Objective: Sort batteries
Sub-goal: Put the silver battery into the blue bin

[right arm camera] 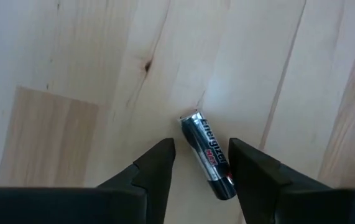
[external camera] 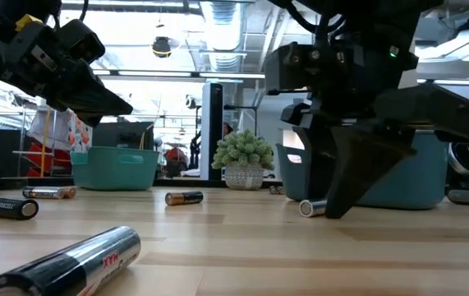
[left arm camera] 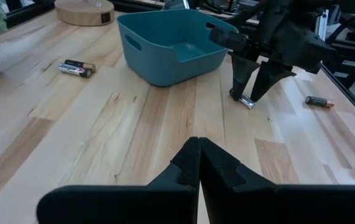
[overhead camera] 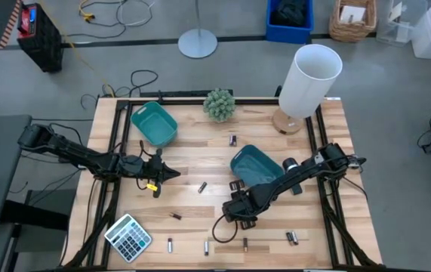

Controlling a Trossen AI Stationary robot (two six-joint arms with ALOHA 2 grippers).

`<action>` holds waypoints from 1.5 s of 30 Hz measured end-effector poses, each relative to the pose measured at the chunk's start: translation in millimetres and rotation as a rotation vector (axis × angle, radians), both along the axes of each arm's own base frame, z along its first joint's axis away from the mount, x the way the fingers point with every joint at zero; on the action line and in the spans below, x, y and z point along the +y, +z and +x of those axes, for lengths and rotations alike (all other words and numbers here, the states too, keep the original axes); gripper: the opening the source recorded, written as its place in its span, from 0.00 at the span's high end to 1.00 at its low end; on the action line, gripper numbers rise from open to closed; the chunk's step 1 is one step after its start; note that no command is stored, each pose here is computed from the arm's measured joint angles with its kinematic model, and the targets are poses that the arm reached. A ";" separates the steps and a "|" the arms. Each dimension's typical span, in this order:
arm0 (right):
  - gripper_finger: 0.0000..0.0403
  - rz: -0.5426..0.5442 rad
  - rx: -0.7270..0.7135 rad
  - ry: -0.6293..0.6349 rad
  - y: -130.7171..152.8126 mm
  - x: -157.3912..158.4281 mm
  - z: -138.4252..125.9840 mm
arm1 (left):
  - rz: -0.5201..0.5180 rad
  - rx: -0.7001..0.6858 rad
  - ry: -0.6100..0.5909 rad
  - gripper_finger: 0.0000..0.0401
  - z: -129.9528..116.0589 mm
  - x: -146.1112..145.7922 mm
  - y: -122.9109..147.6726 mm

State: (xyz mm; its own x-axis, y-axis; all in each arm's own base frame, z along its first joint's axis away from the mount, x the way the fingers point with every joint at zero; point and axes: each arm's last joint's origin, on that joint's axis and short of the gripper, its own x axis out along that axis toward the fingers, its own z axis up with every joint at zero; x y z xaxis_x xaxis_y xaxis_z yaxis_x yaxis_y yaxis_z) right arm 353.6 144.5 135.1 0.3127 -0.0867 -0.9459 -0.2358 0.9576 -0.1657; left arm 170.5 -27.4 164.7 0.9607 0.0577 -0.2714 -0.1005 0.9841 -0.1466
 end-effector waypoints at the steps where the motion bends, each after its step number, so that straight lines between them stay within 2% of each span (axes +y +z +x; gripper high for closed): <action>1: 0.58 0.002 -0.003 -0.001 -0.4 0.0 0.0 | 0.000 0.000 0.000 1.00 0.0 0.0 0.0; 12: 0.78 0.013 -0.007 0.004 -2.0 -0.5 1.2 | -0.006 0.005 0.002 1.00 -0.1 0.0 -0.5; 19: 0.85 0.014 -0.013 0.004 -2.4 -0.7 2.1 | -0.006 0.006 0.002 1.00 -0.2 0.0 -0.6; 45: 0.87 0.011 -0.054 0.018 6.3 6.0 8.1 | -0.014 0.006 0.004 1.00 -0.2 0.0 -0.6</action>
State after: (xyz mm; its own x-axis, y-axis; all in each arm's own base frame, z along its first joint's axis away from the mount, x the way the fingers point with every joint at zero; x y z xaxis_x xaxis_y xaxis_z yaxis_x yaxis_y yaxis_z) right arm 361.7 150.5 141.3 0.3649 -0.0700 -0.9284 -0.2437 0.9552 -0.1678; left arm 170.4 -27.4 164.1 0.9590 0.0573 -0.2775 -0.1048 0.9816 -0.1594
